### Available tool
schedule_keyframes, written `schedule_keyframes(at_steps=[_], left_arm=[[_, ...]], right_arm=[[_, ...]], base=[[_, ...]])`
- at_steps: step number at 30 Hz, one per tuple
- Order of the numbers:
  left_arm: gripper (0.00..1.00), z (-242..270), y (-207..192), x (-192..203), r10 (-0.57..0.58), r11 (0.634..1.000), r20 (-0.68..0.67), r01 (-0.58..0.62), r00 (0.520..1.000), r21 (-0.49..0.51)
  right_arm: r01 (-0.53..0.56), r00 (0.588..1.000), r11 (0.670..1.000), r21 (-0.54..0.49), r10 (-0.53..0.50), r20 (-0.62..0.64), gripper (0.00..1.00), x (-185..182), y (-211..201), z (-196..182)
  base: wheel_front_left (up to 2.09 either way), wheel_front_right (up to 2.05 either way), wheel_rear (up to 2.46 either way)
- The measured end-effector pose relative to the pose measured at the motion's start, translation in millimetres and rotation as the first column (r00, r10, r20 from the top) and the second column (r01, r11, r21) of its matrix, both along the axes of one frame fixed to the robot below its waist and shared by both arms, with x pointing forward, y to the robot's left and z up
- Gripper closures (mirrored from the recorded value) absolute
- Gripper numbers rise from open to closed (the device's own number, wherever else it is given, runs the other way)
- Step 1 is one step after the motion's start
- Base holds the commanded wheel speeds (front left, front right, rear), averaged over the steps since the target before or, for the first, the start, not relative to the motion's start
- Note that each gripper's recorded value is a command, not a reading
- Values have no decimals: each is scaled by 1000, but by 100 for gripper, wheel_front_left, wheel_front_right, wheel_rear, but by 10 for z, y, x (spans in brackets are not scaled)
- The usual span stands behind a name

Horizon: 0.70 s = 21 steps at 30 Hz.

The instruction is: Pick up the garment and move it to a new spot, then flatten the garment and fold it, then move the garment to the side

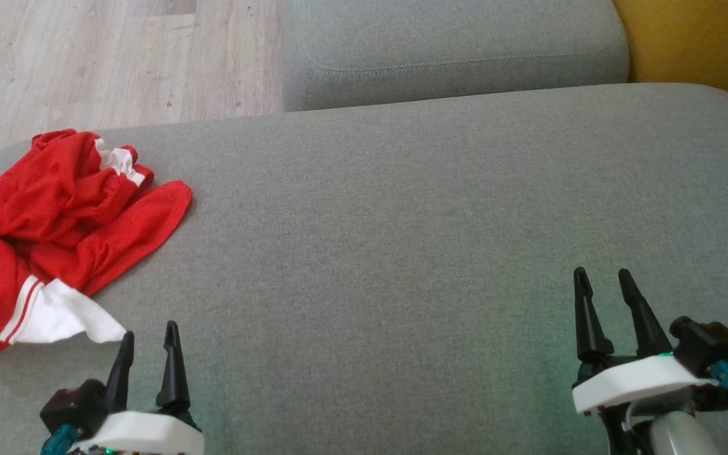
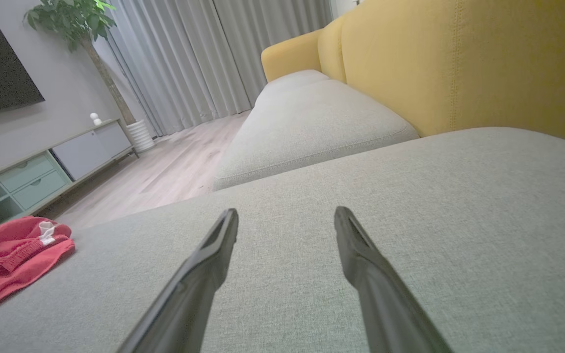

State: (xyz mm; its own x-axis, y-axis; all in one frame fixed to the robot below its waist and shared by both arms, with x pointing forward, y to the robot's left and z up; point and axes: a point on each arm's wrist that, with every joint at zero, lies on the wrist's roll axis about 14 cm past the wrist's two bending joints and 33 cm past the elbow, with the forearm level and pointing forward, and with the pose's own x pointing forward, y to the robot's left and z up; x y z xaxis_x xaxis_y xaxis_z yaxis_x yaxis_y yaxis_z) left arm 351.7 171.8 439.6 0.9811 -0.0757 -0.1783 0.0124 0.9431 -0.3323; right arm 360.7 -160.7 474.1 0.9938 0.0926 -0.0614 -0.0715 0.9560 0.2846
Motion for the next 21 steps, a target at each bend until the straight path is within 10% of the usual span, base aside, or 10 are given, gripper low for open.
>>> schedule_keyframes(at_steps=[21], left_arm=[[0,-99,70,-96,-46,973,5,44,999,228]], right_arm=[[-69,998,979,-193,69,-5,0,-95,122,-139]], base=[[0,0,0]])
